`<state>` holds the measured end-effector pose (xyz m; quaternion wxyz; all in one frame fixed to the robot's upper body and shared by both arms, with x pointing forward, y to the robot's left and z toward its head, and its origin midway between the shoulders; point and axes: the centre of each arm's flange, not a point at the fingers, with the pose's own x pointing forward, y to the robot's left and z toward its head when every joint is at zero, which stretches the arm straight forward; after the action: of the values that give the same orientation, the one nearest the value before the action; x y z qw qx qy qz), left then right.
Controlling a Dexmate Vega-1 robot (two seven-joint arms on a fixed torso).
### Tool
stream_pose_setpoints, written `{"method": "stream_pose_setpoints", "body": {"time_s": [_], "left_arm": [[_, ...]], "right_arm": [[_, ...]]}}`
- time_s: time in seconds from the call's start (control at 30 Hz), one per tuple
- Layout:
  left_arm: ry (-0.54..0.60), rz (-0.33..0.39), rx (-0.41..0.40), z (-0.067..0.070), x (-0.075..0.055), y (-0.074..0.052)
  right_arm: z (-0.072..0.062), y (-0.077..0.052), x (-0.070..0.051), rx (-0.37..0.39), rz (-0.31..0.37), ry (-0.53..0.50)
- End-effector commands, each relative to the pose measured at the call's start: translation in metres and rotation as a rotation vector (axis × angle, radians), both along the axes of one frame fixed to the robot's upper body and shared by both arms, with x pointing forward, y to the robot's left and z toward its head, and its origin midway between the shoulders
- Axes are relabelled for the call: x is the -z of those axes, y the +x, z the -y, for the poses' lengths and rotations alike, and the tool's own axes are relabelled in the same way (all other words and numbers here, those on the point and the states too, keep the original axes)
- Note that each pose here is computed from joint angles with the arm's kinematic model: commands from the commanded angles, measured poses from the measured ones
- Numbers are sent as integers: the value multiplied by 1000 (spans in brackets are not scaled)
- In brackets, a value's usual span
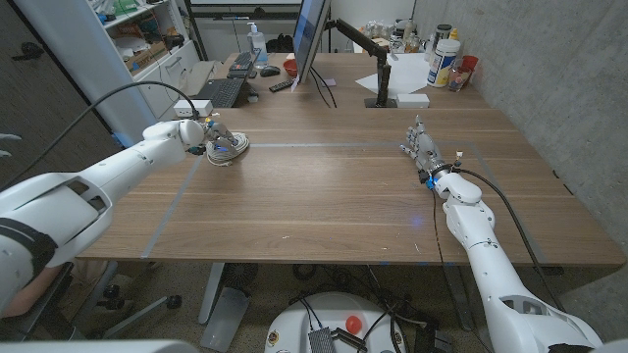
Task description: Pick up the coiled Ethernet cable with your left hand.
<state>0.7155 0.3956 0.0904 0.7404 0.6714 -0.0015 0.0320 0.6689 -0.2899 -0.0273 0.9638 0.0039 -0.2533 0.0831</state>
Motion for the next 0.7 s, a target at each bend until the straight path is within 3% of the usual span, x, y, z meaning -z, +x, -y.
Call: {"method": "stream_pose_setpoints", "body": {"time_s": [0.03, 0.7], "left_arm": [[8, -2, -1, 2, 0, 1], [12, -1, -7, 7, 1, 2]], "right_arm": [[0, 0, 0, -1, 0, 2], [1, -1, -1, -3, 5, 7]]}}
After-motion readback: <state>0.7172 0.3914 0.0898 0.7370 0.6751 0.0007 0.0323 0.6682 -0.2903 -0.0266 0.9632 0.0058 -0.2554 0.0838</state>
